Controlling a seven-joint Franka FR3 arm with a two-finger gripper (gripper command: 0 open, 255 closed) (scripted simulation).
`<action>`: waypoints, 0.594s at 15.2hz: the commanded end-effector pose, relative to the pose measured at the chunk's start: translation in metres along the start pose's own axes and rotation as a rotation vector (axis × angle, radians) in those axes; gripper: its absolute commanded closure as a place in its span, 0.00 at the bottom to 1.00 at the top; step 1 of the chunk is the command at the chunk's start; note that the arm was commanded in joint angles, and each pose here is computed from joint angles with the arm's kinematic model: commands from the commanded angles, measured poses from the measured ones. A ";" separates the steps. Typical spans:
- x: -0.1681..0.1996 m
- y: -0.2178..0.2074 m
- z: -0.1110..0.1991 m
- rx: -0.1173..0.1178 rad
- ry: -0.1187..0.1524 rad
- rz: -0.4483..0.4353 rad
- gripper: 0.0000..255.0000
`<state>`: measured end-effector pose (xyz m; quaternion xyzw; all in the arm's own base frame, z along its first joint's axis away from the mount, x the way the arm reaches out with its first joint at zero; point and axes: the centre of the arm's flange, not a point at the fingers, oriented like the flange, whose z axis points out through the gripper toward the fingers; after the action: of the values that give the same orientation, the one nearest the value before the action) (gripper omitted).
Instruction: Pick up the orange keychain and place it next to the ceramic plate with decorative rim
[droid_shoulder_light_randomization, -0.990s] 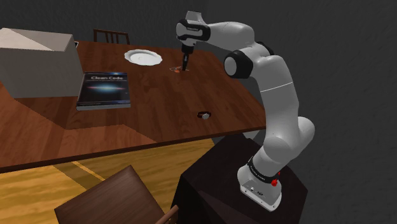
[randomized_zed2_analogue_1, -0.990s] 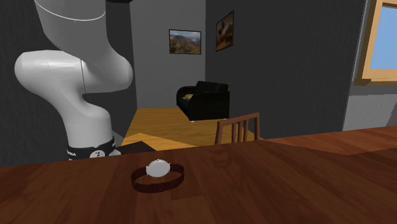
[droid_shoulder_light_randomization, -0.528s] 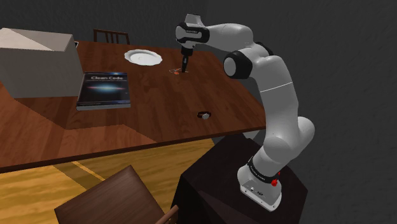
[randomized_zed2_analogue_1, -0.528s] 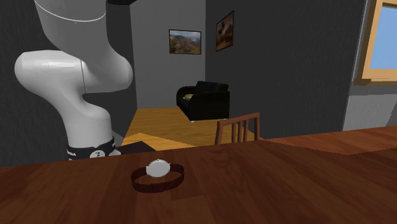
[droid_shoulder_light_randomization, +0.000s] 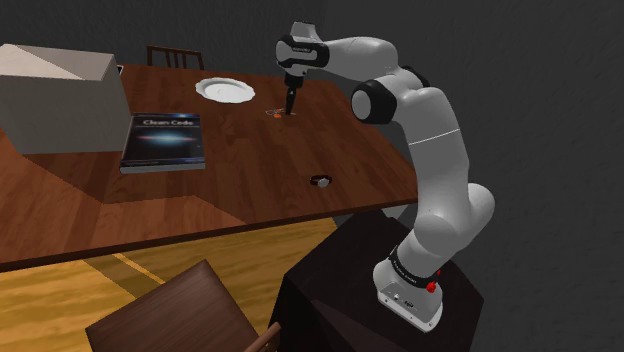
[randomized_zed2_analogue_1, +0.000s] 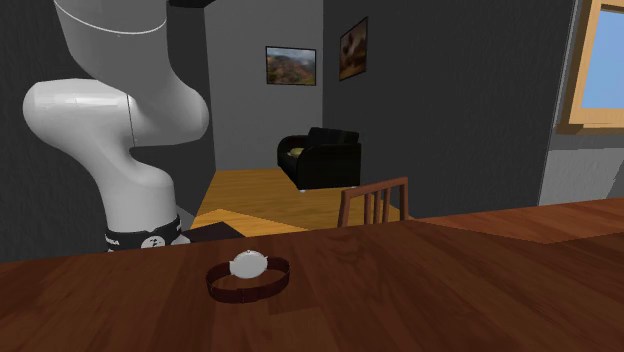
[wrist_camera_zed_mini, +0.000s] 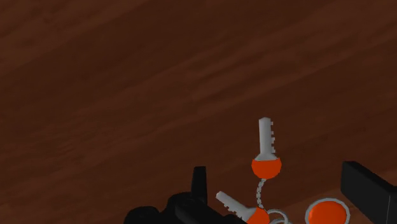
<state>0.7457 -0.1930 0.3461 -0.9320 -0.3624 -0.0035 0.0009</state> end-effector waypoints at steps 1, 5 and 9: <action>0.000 0.000 -0.013 0.000 0.000 0.000 0.00; 0.000 0.000 -0.050 0.000 0.000 0.000 0.00; 0.000 0.000 -0.050 0.000 0.000 0.000 0.00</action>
<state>0.7457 -0.1932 0.3958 -0.9320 -0.3623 -0.0036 0.0008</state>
